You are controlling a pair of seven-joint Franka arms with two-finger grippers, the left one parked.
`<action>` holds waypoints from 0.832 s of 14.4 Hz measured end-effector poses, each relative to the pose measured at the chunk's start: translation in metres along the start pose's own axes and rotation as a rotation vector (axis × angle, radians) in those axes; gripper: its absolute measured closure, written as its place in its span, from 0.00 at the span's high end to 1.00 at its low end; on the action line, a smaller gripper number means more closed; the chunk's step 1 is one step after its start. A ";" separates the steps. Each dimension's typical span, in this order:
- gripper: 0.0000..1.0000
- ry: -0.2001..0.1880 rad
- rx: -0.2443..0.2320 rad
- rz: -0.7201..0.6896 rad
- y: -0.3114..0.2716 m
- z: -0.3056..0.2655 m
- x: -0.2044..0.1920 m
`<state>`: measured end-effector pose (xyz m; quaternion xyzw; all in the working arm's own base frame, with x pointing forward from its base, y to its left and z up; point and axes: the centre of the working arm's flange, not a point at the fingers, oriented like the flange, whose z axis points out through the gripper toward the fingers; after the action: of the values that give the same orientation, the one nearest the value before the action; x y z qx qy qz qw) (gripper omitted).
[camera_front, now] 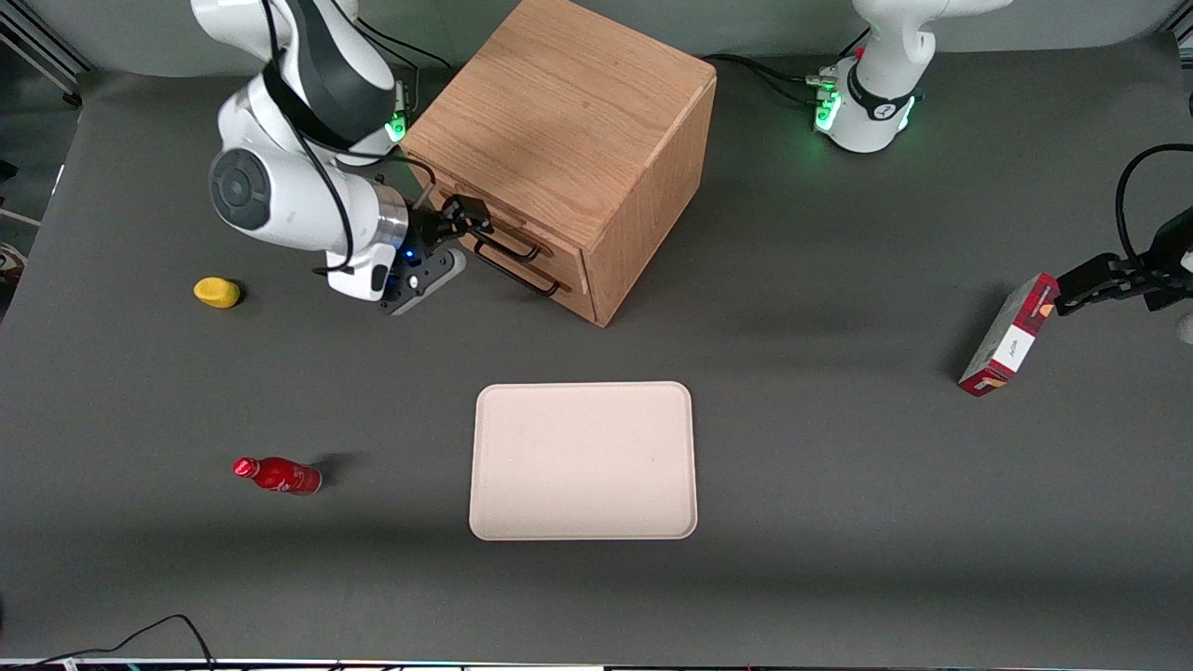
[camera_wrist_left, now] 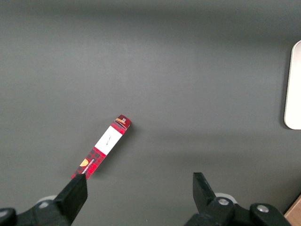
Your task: Close top drawer
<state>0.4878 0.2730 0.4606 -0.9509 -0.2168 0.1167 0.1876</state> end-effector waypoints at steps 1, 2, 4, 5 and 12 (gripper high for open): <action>1.00 0.001 -0.031 -0.022 -0.006 -0.020 -0.002; 1.00 0.008 -0.071 -0.029 -0.013 -0.041 -0.006; 1.00 0.038 -0.129 0.030 -0.034 -0.088 -0.021; 1.00 0.063 -0.162 0.069 -0.047 -0.113 -0.032; 1.00 0.280 -0.376 0.421 -0.052 -0.267 -0.176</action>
<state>0.3949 0.1544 0.7478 -0.9997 -0.0050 -0.0214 0.0080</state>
